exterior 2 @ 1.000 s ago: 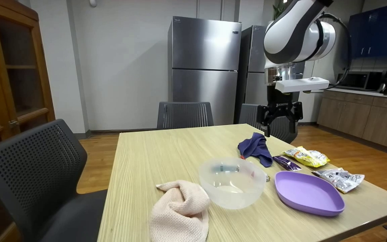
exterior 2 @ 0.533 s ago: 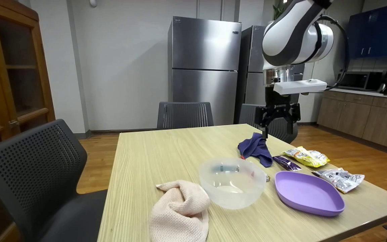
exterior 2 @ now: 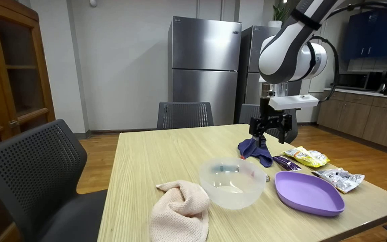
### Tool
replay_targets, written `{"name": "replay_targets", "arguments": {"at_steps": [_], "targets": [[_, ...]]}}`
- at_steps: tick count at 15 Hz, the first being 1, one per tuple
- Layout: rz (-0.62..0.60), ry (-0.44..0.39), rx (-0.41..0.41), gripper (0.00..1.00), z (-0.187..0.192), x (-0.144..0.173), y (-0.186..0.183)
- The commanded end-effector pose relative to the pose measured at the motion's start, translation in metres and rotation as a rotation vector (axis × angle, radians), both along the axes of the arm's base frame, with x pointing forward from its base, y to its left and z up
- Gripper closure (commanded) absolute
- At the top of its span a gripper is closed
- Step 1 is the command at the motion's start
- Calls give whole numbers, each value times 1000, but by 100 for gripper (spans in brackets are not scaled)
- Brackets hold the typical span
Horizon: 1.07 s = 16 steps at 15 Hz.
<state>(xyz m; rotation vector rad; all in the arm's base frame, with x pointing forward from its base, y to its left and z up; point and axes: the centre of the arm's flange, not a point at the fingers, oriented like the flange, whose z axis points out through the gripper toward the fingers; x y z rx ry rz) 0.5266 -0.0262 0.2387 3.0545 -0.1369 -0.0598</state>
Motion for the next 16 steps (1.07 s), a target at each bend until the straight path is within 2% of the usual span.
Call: {"name": "replay_targets", "arguments": {"at_steps": [1,10,16], "targets": [[57,-22,21,0,-19,15,-7],[103,-3,59,0,-61,37,-20],[197,30,84,0,-85,41,-20]]}}
